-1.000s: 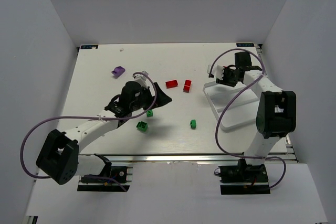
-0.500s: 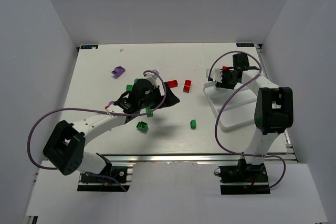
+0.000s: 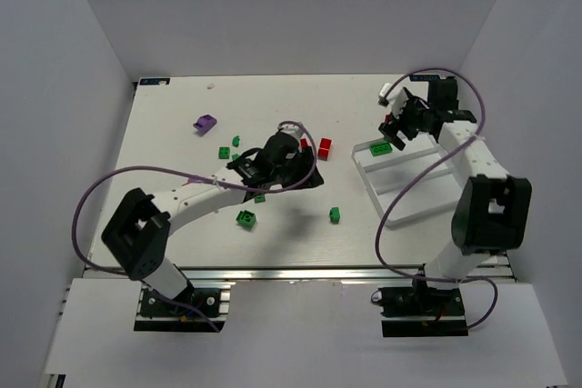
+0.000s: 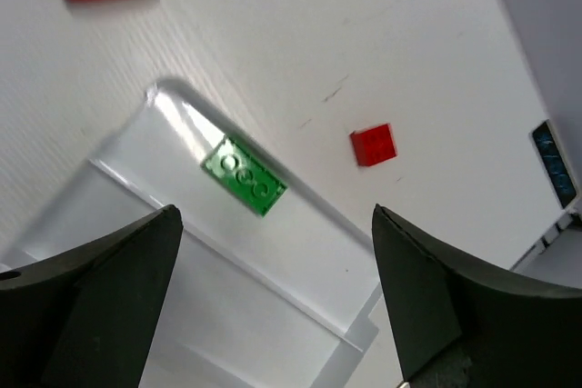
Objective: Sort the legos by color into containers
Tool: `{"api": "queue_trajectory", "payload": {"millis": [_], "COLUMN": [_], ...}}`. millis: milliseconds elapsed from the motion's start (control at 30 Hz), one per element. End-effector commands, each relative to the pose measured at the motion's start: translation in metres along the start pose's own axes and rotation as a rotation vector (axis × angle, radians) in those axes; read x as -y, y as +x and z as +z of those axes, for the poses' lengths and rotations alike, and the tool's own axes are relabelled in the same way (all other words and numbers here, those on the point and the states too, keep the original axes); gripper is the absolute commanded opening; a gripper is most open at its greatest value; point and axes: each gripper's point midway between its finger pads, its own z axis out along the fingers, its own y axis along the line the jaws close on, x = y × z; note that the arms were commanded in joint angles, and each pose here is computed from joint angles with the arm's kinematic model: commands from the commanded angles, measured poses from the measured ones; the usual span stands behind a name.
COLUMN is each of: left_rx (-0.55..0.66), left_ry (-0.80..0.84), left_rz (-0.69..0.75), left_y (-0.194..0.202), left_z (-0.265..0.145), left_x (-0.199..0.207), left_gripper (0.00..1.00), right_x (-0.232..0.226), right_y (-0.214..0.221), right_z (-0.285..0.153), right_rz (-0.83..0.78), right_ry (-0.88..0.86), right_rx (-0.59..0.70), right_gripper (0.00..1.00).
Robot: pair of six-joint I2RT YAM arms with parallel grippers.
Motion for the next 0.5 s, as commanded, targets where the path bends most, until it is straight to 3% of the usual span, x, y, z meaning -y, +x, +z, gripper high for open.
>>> {"api": "queue_trajectory", "payload": {"millis": [0, 67, 133, 200, 333, 467], "left_rx": [-0.086, -0.139, -0.175, -0.249, -0.319, -0.379], "left_ry": [-0.162, -0.203, -0.223, -0.271, -0.293, -0.314], "left_rz": [0.038, 0.057, 0.076, 0.101, 0.121, 0.129], "left_y": [0.01, 0.019, 0.026, 0.036, 0.049, 0.062], "left_z": [0.006, 0.012, 0.015, 0.022, 0.028, 0.035], "left_x": [-0.007, -0.004, 0.0, 0.001, 0.006, 0.008], "left_gripper": [0.58, 0.62, 0.7, 0.79, 0.84, 0.84], "right_x": [-0.016, -0.029, -0.044, -0.057, -0.065, -0.065], "right_y": [-0.057, -0.066, -0.067, -0.063, -0.059, -0.059], "right_z": [-0.041, -0.051, -0.051, -0.051, -0.05, -0.051], "right_rz": [0.201, 0.262, 0.368, 0.439, 0.46, 0.493], "right_ry": [0.064, 0.043, -0.007, -0.047, -0.051, -0.039], "right_rx": [0.227, 0.272, 0.275, 0.263, 0.262, 0.267], "right_gripper": [0.89, 0.84, 0.69, 0.35, 0.31, 0.44]}}
